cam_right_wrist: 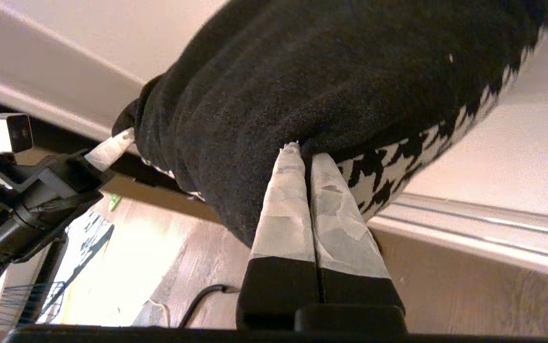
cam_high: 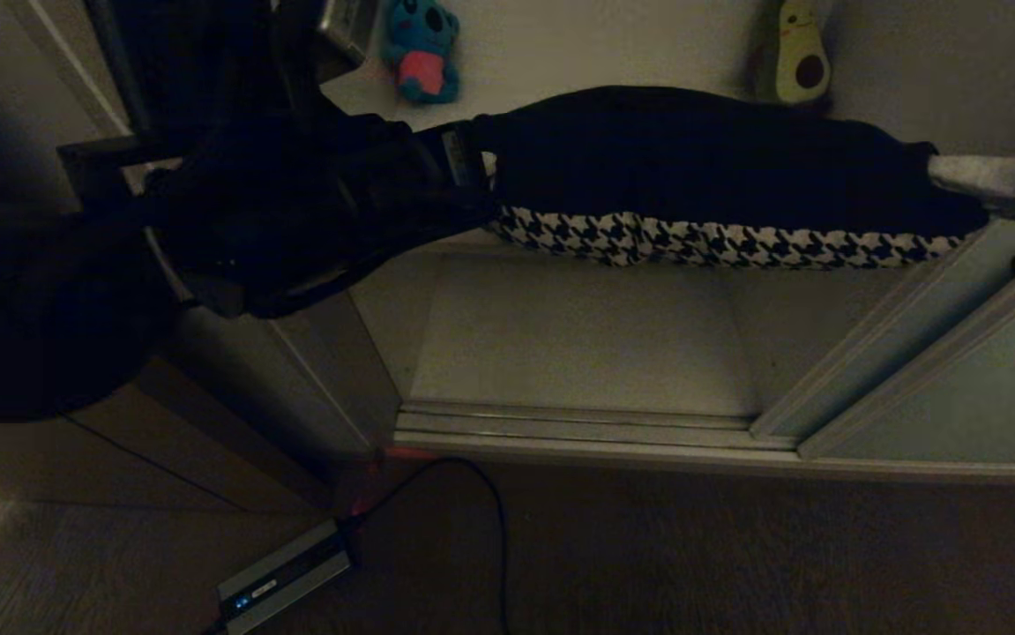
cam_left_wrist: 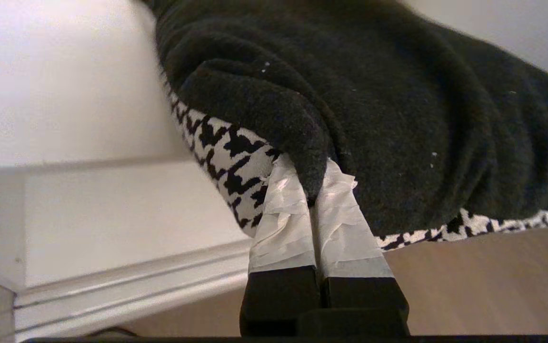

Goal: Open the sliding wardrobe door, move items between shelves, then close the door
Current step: Place the pillow on the lower shelf

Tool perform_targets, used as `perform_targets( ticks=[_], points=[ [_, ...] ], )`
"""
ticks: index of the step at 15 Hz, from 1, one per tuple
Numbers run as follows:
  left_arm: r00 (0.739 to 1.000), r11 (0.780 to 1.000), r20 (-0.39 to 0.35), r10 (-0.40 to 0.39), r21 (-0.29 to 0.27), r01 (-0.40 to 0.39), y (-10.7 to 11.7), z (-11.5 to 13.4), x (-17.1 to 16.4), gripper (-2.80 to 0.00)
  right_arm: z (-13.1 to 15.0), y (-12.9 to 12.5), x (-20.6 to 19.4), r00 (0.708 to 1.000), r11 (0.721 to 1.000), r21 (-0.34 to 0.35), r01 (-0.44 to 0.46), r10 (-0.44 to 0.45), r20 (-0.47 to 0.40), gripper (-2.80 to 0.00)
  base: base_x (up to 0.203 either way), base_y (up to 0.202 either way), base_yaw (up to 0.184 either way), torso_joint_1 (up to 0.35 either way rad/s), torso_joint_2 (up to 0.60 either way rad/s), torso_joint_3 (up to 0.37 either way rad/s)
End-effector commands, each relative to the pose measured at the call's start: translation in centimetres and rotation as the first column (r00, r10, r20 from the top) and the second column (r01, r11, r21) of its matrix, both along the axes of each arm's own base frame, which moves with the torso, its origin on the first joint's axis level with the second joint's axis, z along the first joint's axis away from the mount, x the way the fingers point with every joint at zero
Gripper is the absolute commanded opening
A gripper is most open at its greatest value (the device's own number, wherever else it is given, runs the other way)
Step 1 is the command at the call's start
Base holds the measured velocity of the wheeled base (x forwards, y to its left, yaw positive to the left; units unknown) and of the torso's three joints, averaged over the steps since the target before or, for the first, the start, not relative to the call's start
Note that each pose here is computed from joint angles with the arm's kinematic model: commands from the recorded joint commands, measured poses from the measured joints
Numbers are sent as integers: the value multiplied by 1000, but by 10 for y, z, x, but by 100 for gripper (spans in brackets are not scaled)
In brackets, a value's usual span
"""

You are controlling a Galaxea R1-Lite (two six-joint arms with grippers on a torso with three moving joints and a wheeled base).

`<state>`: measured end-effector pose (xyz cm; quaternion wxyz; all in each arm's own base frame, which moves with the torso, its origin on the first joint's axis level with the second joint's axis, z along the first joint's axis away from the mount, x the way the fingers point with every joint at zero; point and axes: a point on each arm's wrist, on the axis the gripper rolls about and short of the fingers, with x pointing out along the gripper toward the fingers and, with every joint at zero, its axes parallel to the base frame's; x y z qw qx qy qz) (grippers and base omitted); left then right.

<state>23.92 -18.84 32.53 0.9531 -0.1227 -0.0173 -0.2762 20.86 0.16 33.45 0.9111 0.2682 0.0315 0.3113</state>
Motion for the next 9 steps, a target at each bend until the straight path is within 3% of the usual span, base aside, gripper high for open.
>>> perform_targets(
  ticks=[1, 4, 9],
  points=[
    [999, 999, 35, -26, -30, 27, 12, 13, -26, -280, 13, 2, -32, 998, 1000, -2, -5, 6, 63, -280, 0, 0, 0, 0, 0, 0],
    [997, 998, 52, -62, -30, 64, 24, 17, -55, -280, 17, 4, -67, 997, 1000, -5, -15, 15, 72, -280, 0, 0, 0, 0, 0, 0],
    [989, 990, 48, -143, 17, 142, 43, 11, -102, -280, 21, 8, -118, 996, 999, -13, -52, 53, 72, -280, 0, 0, 0, 0, 0, 0]
  ],
)
